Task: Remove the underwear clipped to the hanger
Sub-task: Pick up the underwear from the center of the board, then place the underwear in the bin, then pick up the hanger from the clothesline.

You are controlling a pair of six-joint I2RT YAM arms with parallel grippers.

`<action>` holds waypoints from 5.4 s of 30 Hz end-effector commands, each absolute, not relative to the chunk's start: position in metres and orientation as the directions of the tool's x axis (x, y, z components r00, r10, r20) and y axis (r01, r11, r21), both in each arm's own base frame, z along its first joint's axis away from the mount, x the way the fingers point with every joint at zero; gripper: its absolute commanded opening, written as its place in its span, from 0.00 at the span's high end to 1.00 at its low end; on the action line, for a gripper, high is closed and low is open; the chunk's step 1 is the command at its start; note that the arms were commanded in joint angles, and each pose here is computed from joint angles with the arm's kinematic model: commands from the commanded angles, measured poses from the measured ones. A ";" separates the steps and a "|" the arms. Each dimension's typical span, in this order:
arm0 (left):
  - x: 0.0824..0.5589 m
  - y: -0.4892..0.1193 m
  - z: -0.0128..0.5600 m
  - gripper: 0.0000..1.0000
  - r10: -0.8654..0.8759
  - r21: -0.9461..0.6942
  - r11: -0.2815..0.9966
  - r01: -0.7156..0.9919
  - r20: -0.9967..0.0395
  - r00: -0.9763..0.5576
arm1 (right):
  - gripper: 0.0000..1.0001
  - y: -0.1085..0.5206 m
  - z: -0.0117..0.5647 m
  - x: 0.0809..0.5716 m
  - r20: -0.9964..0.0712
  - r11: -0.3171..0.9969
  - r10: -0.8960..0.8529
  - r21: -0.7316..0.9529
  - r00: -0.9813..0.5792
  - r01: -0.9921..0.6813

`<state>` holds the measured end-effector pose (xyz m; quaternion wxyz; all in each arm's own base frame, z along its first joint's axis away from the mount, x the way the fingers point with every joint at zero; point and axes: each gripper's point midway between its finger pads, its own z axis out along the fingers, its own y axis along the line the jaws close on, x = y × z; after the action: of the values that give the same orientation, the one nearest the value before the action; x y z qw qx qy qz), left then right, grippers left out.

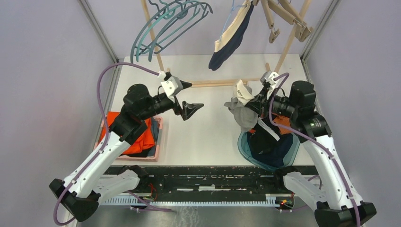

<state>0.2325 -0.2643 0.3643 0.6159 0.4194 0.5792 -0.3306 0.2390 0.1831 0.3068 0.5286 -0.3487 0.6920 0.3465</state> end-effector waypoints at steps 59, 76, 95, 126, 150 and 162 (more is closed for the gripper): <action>0.316 -0.269 0.419 0.05 0.094 0.116 0.636 0.763 -0.993 0.072 | 0.00 0.106 0.209 0.228 -0.619 0.675 -0.551 0.062 -0.559 -0.735; 0.425 -0.321 0.425 0.39 0.109 0.057 0.803 0.593 -0.993 -0.051 | 0.00 0.120 0.187 0.211 -0.694 0.627 -0.511 0.103 -0.508 -0.772; 0.435 -0.331 0.418 0.92 0.099 0.036 0.815 0.579 -0.992 -0.079 | 0.00 0.121 0.181 0.209 -0.684 0.618 -0.515 0.123 -0.517 -0.777; 0.391 -0.276 0.472 0.97 -0.006 0.075 0.862 0.502 -0.987 0.158 | 0.00 0.122 0.180 0.211 -0.685 0.625 -0.503 0.133 -0.527 -0.769; 0.381 -0.277 0.482 0.97 -0.001 0.178 0.833 0.523 -0.946 0.325 | 0.00 0.119 0.174 0.213 -0.666 0.631 -0.514 0.133 -0.541 -0.764; 0.386 -0.279 0.484 0.97 -0.067 0.159 0.837 0.524 -0.920 0.385 | 0.00 0.118 0.170 0.214 -0.653 0.631 -0.523 0.137 -0.549 -0.764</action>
<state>0.4000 -0.2828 0.4240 0.7389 0.2306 0.6106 -0.1675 0.2076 0.1173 0.1686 0.2786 -0.3694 0.8616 0.2088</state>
